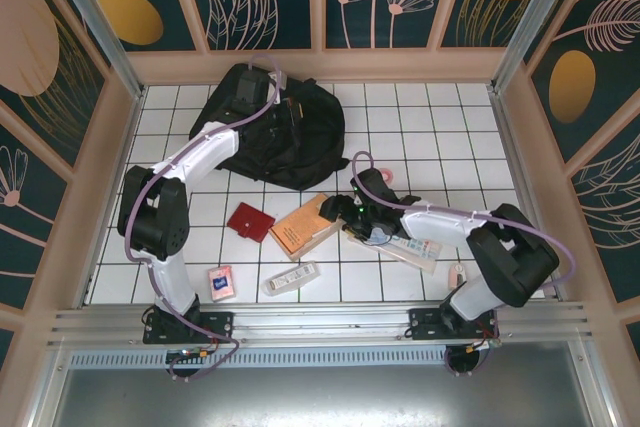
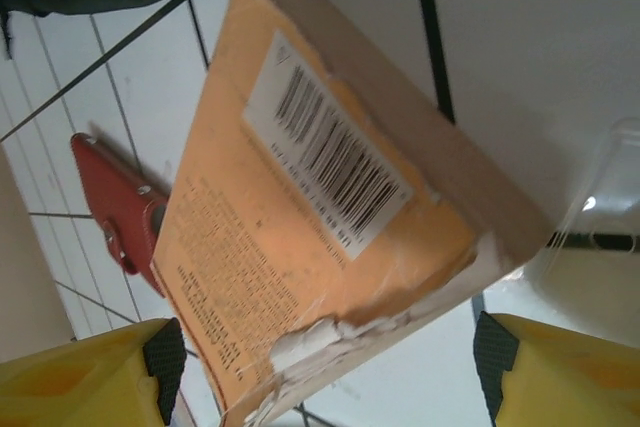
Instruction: Pack the student bag
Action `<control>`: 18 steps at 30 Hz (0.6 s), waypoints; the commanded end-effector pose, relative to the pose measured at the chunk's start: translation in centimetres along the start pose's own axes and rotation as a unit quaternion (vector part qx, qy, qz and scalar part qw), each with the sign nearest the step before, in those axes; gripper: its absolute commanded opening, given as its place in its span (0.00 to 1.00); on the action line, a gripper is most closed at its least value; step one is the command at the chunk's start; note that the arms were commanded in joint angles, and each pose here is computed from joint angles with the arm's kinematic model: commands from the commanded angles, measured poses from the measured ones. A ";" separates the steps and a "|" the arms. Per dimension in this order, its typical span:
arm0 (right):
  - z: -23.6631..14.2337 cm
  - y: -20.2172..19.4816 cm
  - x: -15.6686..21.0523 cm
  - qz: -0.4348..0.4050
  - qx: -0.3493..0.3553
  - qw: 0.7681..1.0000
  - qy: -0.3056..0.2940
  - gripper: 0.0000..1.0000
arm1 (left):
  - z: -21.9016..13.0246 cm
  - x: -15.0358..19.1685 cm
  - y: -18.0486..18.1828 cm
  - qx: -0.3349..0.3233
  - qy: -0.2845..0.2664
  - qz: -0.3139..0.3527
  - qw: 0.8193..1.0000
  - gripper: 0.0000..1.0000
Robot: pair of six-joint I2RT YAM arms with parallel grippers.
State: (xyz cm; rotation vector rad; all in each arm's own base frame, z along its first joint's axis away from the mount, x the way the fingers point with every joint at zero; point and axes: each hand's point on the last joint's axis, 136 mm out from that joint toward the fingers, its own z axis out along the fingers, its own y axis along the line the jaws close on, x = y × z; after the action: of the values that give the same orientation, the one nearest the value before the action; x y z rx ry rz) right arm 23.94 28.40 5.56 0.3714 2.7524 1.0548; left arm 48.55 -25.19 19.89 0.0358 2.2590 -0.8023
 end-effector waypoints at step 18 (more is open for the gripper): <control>2.5 4.7 -2.3 0.031 -0.108 0.994 0.001 0.73 | -0.6 1.8 -1.3 0.058 0.023 -0.038 0.997 0.00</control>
State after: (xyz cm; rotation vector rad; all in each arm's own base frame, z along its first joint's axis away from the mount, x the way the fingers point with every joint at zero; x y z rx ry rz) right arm 25.94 30.78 4.47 0.4331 2.7174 1.2000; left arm 47.38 -26.18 18.68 0.0271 2.2837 -0.9163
